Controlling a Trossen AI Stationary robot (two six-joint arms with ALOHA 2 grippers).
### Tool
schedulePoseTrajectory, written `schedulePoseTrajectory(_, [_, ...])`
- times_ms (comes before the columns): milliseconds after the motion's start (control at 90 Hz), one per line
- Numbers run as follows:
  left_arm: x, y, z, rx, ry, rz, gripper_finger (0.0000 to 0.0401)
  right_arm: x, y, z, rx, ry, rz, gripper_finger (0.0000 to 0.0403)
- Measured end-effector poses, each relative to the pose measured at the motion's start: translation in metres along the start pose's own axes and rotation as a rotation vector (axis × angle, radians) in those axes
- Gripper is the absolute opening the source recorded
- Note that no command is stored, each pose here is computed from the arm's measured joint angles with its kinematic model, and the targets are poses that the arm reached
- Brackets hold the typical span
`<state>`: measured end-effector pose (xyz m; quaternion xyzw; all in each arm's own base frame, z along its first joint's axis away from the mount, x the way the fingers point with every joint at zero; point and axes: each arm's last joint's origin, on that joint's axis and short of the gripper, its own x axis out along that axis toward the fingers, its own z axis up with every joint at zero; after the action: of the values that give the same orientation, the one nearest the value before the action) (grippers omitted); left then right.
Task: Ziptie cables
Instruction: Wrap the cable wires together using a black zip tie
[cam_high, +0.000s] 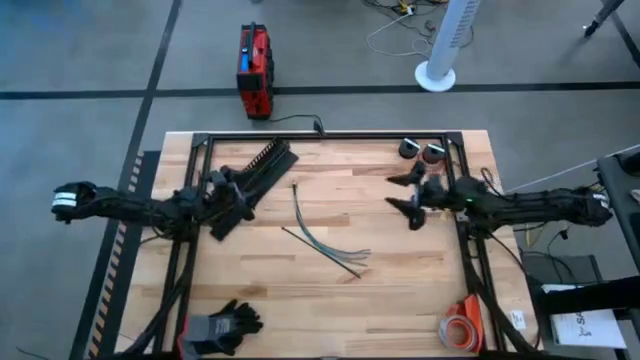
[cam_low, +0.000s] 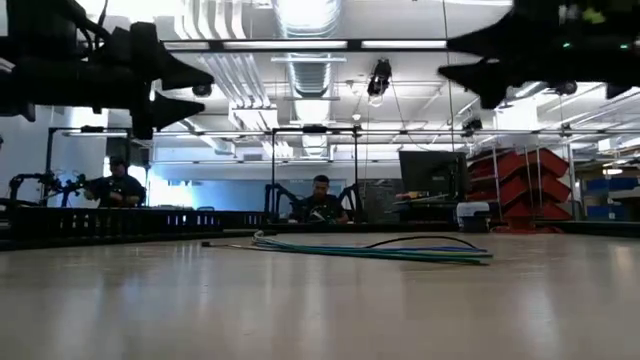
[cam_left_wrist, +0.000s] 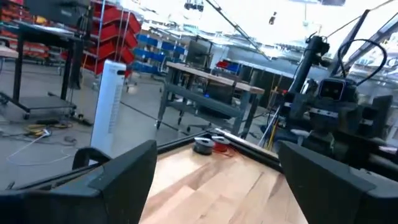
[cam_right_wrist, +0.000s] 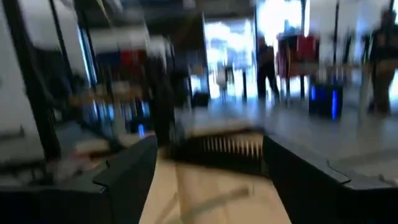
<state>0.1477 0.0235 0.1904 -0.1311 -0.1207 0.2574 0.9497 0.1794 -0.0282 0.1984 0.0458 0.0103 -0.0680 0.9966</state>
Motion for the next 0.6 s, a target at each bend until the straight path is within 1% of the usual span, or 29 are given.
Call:
schedulePoseTrajectory(67, [0.003,-0.003,0.004,-0.019,-0.011,-0.003,0.0323,0.017,-0.001,-0.002,0.005,0.074,-0.007,0.0283])
schedulePoseTrajectory(167, [0.009,-0.007,0.009,-0.027,-0.019,-0.004,0.0323,0.045,-0.002,0.000,0.040,0.128,-0.023,0.0282])
schedulePoseTrajectory(333, [0.017,-0.014,0.023,0.010,-0.059,-0.002,0.0323,0.095,-0.006,-0.004,0.109,0.217,-0.133,0.0270])
schedulePoseTrajectory(500, [0.019,-0.017,0.032,0.002,-0.081,-0.005,0.0323,0.139,-0.009,-0.014,0.180,0.261,-0.158,0.0254])
schedulePoseTrajectory(600, [0.017,-0.016,0.037,-0.013,-0.112,0.034,0.0323,0.163,-0.010,-0.024,0.214,0.286,-0.167,0.0242])
